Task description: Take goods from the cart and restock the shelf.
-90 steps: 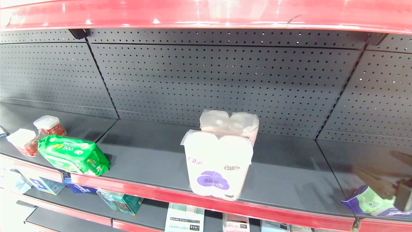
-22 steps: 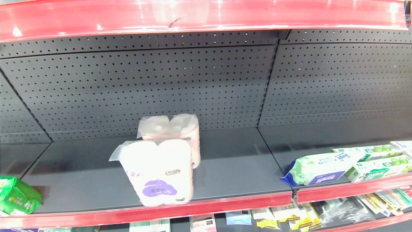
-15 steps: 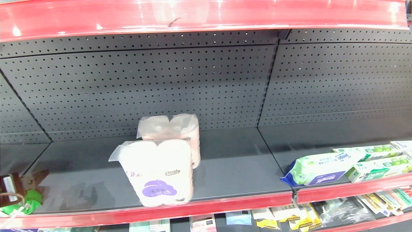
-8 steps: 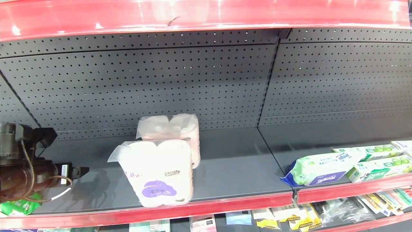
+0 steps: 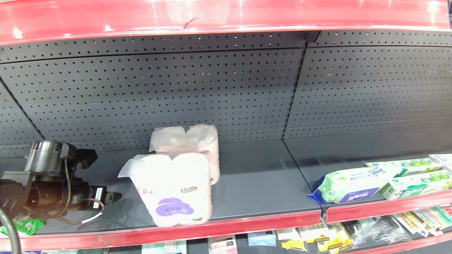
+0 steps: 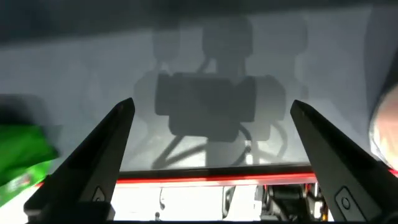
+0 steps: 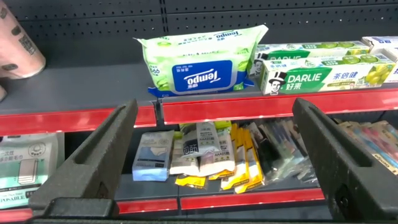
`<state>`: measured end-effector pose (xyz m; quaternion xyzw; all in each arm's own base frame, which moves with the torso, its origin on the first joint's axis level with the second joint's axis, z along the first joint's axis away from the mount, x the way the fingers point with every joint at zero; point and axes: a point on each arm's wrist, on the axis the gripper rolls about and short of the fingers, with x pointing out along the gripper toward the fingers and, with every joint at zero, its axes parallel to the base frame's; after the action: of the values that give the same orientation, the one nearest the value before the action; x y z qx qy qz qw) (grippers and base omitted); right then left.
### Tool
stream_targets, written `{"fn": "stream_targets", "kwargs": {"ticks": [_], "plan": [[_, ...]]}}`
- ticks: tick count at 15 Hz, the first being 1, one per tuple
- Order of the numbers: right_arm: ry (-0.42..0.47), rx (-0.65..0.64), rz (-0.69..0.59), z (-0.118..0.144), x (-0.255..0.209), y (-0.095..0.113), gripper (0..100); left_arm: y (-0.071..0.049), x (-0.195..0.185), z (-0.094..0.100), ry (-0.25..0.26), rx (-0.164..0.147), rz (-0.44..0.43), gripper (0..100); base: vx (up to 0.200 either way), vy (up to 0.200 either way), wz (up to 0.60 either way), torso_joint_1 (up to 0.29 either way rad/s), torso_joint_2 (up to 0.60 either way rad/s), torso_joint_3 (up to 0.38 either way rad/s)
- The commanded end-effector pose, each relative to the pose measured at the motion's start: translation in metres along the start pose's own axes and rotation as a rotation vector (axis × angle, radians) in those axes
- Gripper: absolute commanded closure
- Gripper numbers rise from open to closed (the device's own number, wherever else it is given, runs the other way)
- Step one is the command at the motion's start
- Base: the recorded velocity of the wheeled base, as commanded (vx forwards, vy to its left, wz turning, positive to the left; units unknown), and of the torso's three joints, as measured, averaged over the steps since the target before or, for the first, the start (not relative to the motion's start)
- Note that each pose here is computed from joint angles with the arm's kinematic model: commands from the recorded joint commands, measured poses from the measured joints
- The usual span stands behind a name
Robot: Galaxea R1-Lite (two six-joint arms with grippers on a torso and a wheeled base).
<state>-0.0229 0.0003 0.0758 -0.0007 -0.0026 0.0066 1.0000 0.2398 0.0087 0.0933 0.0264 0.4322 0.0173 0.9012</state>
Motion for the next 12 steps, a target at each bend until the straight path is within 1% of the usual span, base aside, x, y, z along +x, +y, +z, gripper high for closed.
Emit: {"fn": "stream_targets", "kwargs": {"ticks": [1, 4, 5, 7, 9, 12], "plan": [[0.001, 0.000, 0.001, 0.000, 0.000, 0.000, 0, -0.011, 0.010, 0.001, 0.025, 0.035, -0.028, 0, 0.000, 0.000, 0.00, 0.000, 0.00, 0.000], [0.001, 0.000, 0.001, 0.000, 0.000, 0.000, 0, -0.029, 0.022, 0.008, 0.009, 0.077, -0.068, 0, 0.000, 0.000, 0.00, 0.000, 0.00, 0.000], [0.001, 0.000, 0.001, 0.000, 0.000, 0.000, 0, -0.033, 0.026, 0.010, 0.005, 0.085, -0.076, 0, 0.000, 0.000, 0.00, 0.000, 0.00, 0.000], [0.001, 0.000, 0.001, 0.000, 0.000, 0.000, 0, -0.036, 0.027, 0.011, 0.003, 0.095, -0.082, 0, 0.000, 0.000, 0.00, 0.000, 0.00, 0.000], [0.001, 0.000, 0.001, 0.000, 0.000, 0.000, 0, -0.038, 0.029, 0.012, 0.005, 0.097, -0.085, 0, 0.000, 0.000, 0.00, 0.000, 0.00, 0.000], [0.001, 0.000, 0.001, 0.000, 0.000, 0.000, 0, -0.045, 0.030, 0.017, -0.008, 0.115, -0.102, 0, 0.000, 0.000, 0.00, 0.000, 0.00, 0.000]]}}
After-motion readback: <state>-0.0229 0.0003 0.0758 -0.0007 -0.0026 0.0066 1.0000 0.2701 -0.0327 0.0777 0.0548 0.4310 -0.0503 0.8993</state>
